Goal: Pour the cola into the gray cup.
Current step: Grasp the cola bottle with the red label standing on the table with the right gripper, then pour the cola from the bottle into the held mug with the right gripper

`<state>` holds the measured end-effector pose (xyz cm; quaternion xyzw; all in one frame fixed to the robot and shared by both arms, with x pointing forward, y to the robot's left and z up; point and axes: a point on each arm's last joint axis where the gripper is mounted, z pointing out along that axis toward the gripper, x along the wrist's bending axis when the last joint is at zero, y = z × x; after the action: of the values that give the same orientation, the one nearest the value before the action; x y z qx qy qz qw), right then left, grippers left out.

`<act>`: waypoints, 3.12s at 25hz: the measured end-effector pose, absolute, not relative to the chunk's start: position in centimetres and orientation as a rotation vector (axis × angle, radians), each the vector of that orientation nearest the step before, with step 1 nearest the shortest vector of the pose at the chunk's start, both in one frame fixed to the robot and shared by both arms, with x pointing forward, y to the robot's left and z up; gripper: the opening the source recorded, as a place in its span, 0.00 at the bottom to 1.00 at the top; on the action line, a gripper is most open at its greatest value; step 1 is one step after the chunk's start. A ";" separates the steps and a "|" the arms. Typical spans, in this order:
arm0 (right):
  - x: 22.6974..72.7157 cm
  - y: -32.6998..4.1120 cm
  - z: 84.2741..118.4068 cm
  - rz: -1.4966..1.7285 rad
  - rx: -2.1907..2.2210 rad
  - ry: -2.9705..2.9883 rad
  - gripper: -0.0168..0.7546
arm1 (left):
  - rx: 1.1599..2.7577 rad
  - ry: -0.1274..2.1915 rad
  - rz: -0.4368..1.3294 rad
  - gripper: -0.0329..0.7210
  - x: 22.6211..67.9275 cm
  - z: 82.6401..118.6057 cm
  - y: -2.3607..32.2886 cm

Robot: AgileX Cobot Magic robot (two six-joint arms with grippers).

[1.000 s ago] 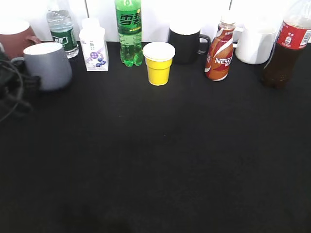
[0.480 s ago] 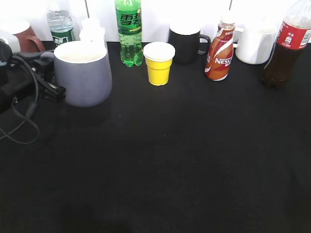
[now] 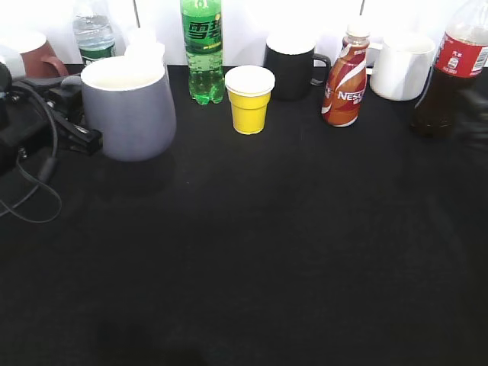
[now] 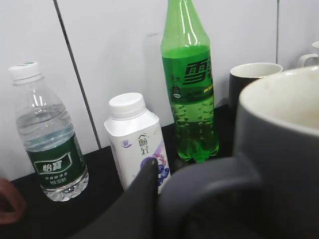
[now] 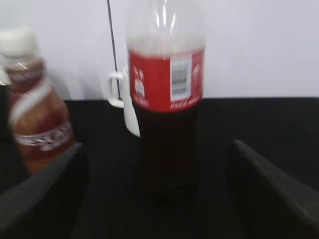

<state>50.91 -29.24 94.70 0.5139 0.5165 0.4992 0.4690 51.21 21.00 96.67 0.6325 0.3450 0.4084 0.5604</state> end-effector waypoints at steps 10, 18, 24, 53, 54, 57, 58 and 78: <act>62.7 -29.3 88.4 1.231 1.257 1.215 0.88 | 1.456 0.793 0.975 0.12 51.2 97.0 21.0; 64.7 -29.2 86.9 1.253 1.223 1.196 0.62 | 1.445 0.787 0.978 0.12 51.2 97.1 21.0; 64.4 -29.0 87.0 1.251 1.187 1.228 0.62 | 1.445 0.787 0.978 0.12 51.2 97.1 21.0; 56.1 -10.7 98.5 0.936 -0.178 1.592 0.56 | 1.703 0.574 0.750 0.12 49.7 95.5 18.9; 56.2 -10.8 98.2 0.874 -0.210 1.584 0.56 | 1.710 0.585 0.763 0.12 49.8 95.5 19.2; 56.6 -10.8 97.0 0.780 -0.260 1.591 0.56 | 1.713 0.589 0.786 0.12 49.9 95.5 19.4; 56.8 -10.8 96.4 0.751 -0.284 1.588 0.56 | 1.711 0.594 0.790 0.12 50.0 95.5 19.5; 57.0 -11.1 97.4 0.523 -0.428 1.368 0.56 | 1.731 0.570 0.848 0.12 50.1 95.5 19.6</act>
<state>56.95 -11.06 97.36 -0.1940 0.6194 0.2368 0.7230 50.12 19.64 95.48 0.7268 0.2395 0.3562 0.5362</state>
